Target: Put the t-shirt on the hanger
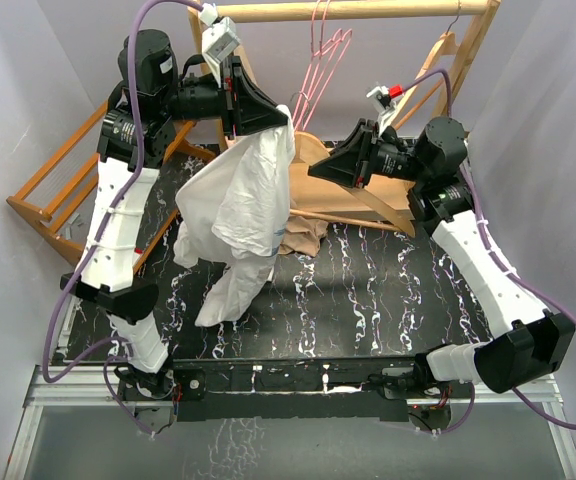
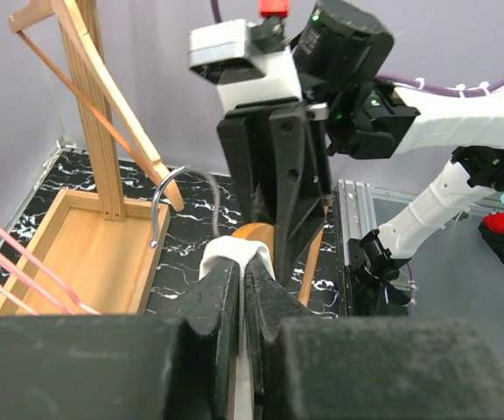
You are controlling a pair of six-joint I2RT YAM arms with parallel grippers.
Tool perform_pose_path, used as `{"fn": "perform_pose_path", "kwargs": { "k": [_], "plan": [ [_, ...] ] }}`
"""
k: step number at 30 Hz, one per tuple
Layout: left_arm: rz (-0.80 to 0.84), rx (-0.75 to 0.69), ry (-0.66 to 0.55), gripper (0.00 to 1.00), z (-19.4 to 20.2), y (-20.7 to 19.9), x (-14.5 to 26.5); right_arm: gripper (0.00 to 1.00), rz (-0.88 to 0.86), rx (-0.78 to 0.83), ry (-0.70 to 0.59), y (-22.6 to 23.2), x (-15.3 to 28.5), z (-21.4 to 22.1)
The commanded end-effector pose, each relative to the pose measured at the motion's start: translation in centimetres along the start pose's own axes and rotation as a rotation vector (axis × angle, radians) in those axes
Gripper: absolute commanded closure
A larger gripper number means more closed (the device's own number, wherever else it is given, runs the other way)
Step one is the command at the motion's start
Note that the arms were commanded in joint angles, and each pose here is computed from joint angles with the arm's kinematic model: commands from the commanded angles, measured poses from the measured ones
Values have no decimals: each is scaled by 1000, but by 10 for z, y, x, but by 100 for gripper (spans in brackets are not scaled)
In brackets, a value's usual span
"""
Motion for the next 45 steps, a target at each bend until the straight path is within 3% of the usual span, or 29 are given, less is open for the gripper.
{"fn": "perform_pose_path", "kwargs": {
  "k": [1,9,15,16,19,21,28,33,39,45],
  "plan": [
    [33,-71,-47,100,-17,-22,8,92,-25,75,-40,14,1,-6],
    [-78,-72,15,100,24,1,3,92,-66,79,-18,17,0,-8],
    [-206,-87,27,98,34,29,-1,92,-101,74,-21,23,2,-7],
    [-202,-76,33,87,37,31,-2,92,-100,76,-25,24,3,-7],
    [-165,-51,33,36,41,27,-2,92,-97,71,-29,25,3,-5],
    [-159,-46,35,24,41,23,0,92,-92,65,-33,24,3,-3],
    [-177,-80,37,18,29,6,13,92,-84,42,-32,19,3,3],
    [-276,-134,26,14,10,2,34,92,-70,21,-33,16,4,9],
    [-376,-128,-15,14,-7,-3,62,92,-58,4,-31,11,3,14],
    [-371,-75,26,20,5,-20,72,92,-69,-16,-13,6,2,17]
  ]
}}
Point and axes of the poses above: each gripper's point midway between its finger pads, its own x axis back along the fingers, its own y axis along the line the jaws close on, z = x × y, the point moved 10 cm from there along x, back along the fingers, and after that the axes turned 2 degrees about -x, right-handed, at the moved point
